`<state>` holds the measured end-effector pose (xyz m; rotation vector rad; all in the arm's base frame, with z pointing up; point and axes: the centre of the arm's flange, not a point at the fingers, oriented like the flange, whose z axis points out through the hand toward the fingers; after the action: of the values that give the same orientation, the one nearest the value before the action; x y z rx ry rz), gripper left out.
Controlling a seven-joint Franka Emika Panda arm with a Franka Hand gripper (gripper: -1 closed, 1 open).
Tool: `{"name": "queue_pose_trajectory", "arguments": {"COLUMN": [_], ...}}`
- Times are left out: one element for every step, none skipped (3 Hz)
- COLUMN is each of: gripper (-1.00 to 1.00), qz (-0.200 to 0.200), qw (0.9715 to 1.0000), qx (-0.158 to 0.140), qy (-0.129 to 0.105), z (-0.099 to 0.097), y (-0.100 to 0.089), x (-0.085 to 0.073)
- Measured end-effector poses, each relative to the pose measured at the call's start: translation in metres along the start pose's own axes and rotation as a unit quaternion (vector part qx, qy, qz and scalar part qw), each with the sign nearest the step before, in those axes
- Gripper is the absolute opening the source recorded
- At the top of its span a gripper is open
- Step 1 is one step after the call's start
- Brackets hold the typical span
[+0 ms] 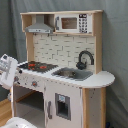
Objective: Play with the kitchen
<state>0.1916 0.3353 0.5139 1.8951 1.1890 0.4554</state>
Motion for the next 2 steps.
{"name": "queue_pose_trajectory", "arguments": {"gripper": [1.00, 1.00], "qz": [-0.019, -0.043], "qw": [0.9979, 0.9915], "qx": [0.061, 0.123], "qy": [0.000, 0.010], "z": [0.026, 0.046], "y": [-0.002, -0.008], "x": [0.001, 0.011]}}
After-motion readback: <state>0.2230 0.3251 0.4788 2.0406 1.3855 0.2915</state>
